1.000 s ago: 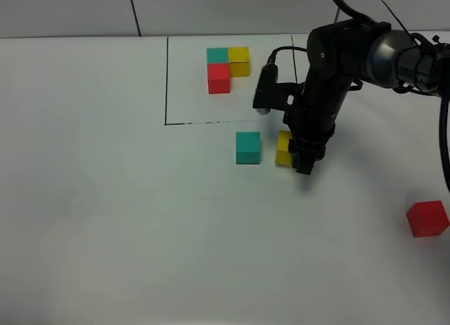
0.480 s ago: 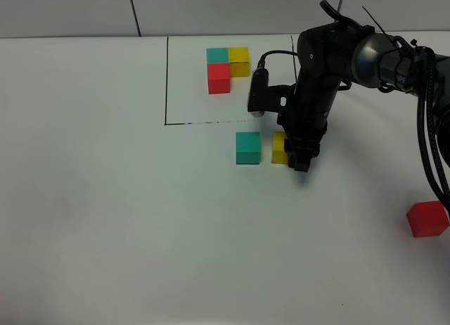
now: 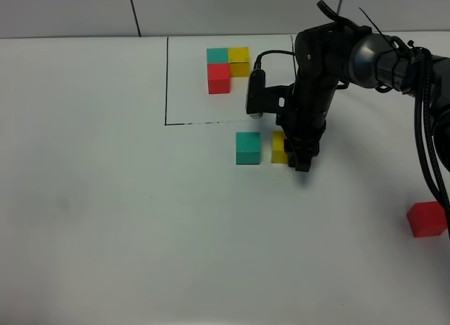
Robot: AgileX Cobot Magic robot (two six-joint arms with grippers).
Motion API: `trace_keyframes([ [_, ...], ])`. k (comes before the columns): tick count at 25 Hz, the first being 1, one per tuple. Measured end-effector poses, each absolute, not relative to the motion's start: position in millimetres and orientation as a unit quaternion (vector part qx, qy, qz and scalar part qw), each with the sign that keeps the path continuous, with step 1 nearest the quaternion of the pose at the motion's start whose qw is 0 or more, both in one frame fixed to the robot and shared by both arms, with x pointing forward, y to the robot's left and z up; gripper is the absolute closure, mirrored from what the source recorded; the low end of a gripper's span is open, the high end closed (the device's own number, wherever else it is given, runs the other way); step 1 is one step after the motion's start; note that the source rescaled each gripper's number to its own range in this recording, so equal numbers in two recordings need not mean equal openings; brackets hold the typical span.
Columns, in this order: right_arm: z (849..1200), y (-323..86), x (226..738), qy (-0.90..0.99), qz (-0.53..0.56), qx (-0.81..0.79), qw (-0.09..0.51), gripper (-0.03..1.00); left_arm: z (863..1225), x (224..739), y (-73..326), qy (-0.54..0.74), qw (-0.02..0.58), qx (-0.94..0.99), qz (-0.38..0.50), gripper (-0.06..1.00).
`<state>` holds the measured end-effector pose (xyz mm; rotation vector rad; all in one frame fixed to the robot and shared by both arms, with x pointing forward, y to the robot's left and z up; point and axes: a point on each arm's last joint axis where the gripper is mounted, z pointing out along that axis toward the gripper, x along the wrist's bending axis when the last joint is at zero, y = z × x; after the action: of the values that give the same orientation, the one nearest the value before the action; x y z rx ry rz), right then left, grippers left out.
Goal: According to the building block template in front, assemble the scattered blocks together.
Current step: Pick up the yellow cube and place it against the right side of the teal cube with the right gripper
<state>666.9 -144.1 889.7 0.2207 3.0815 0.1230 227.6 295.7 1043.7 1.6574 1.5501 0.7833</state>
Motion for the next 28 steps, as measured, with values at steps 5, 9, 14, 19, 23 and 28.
trace_keyframes([
  [5, 889.1, -138.8, 666.6, 0.997, 0.038, 0.063, 0.030, 0.96, 1043.7, 227.6, 295.7, 0.602, 0.362, 0.644, 0.304, 0.24],
  [9, 888.1, -134.5, 666.0, 0.997, 0.039, 0.058, 0.032, 0.96, 1043.7, 227.6, 295.7, 0.602, 0.362, 0.644, 0.304, 0.24],
  [14, 887.3, -129.6, 665.2, 0.997, 0.041, 0.053, 0.037, 0.96, 1043.7, 227.6, 295.7, 0.602, 0.362, 0.644, 0.304, 0.24],
  [19, 886.6, -127.8, 665.0, 0.997, 0.043, 0.052, 0.037, 0.96, 1043.7, 227.6, 295.7, 0.602, 0.362, 0.644, 0.304, 0.24],
  [23, 885.8, -127.8, 665.1, 0.997, 0.042, 0.048, 0.036, 0.96, 1043.7, 227.6, 295.7, 0.602, 0.362, 0.644, 0.304, 0.24],
  [28, 885.9, -126.9, 665.2, 0.997, 0.047, 0.046, 0.036, 0.96, 1043.7, 227.6, 295.7, 0.602, 0.362, 0.644, 0.304, 0.24],
])
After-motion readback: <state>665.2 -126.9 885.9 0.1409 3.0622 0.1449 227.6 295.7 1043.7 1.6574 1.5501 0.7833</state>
